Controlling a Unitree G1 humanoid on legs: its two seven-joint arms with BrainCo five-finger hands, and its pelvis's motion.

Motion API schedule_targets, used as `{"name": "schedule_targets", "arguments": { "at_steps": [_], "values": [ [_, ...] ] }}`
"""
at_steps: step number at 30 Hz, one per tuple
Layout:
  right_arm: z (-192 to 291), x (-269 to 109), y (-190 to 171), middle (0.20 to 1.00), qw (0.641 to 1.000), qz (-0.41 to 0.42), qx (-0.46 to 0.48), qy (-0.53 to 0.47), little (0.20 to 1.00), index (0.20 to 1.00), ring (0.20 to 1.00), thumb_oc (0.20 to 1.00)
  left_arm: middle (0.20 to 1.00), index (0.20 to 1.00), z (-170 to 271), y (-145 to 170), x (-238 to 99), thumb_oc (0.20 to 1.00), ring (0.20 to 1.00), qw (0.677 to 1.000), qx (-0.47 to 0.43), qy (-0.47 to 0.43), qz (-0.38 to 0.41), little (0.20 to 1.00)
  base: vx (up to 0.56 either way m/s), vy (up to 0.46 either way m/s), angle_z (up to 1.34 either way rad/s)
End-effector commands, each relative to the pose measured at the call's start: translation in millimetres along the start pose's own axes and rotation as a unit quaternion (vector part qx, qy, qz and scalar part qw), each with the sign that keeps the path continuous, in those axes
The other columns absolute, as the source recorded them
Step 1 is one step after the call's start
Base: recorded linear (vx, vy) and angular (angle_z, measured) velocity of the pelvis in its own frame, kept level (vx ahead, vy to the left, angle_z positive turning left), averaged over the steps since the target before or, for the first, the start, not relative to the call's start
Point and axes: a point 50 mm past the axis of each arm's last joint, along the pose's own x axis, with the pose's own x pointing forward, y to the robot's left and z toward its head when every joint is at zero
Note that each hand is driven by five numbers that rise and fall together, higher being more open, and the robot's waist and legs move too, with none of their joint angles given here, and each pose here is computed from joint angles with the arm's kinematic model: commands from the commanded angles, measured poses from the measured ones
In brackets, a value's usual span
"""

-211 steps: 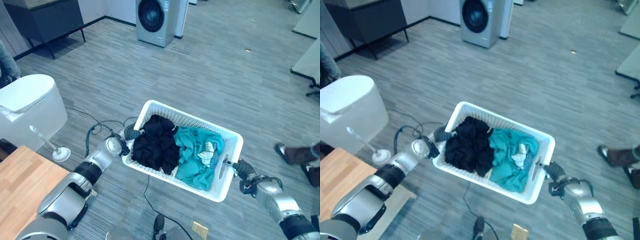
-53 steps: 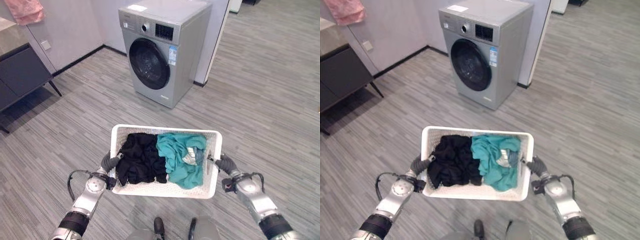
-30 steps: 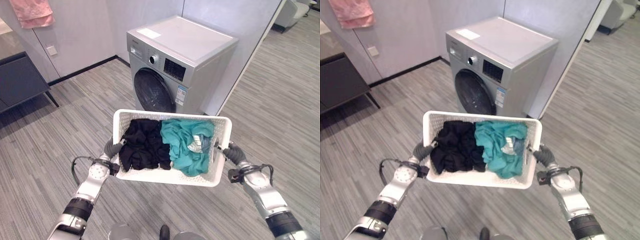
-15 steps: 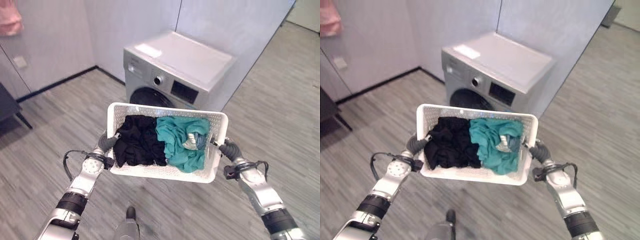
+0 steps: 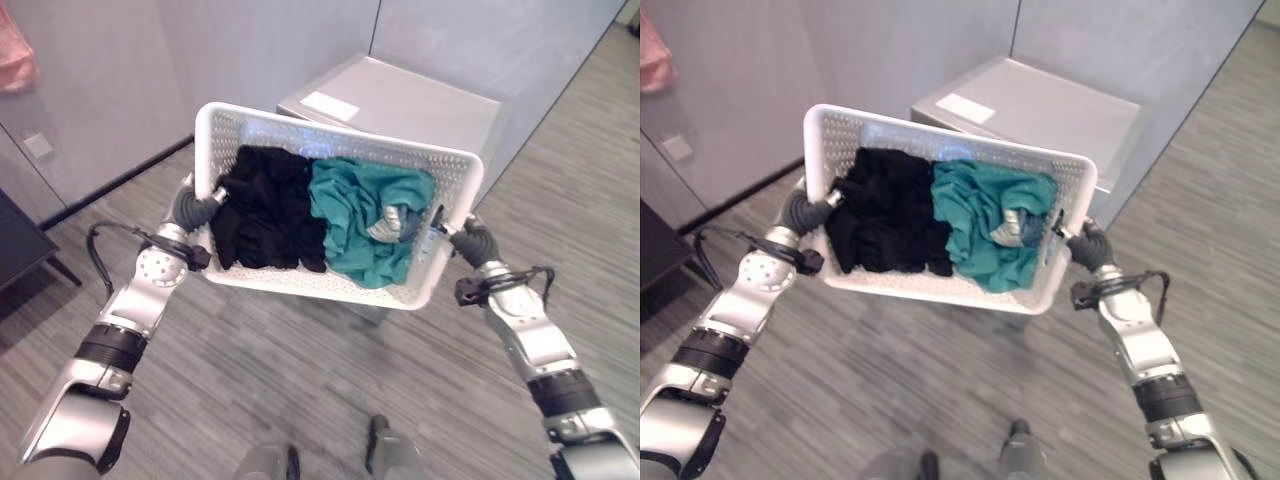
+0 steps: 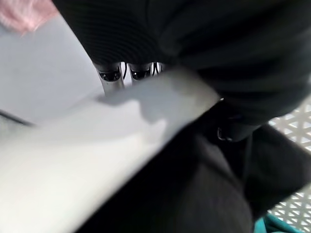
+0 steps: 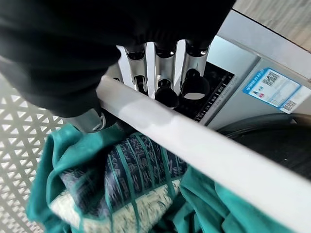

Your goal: Grab the laundry basket,head to the washer,open it,put in the laundry and shut it.

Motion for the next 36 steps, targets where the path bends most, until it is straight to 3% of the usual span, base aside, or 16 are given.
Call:
{"name": "schedule_targets", "arguments": {
  "at_steps": [1,10,17,27,36],
  "values": [
    [51,2,-78,0.2,0.986,-0.126,-0.02,-0.104,0.2,0.2,0.2,0.2,0.2,0.2,2,60,8,0.2,0.2,0.99,-0.008,-0.001,0.14,0.2,0.37,-0.152,0.21],
    [60,-11,-108,0.2,0.983,-0.148,-0.038,-0.105,0.2,0.2,0.2,0.2,0.2,0.2,-25,61,-10,0.2,0.2,0.989,-0.05,0.047,0.132,0.2,0.35,-0.268,0.17],
    [80,-18,-133,0.2,0.973,-0.182,-0.068,-0.122,0.2,0.2,0.2,0.2,0.2,0.2,1,111,-7,0.2,0.2,0.979,-0.045,0.0,0.198,0.2,0.22,-0.227,-0.18],
    [80,-27,-172,0.2,0.96,-0.243,-0.108,-0.083,0.2,0.2,0.2,0.2,0.2,0.2,17,153,2,0.2,0.2,0.976,0.011,-0.005,0.217,0.2,0.21,0.121,-0.38],
    [61,10,-153,0.2,0.972,-0.197,-0.125,-0.008,0.2,0.2,0.2,0.2,0.2,0.2,27,159,10,0.2,0.2,0.98,0.037,-0.007,0.194,0.2,0.2,0.244,-0.55]
  ]
}}
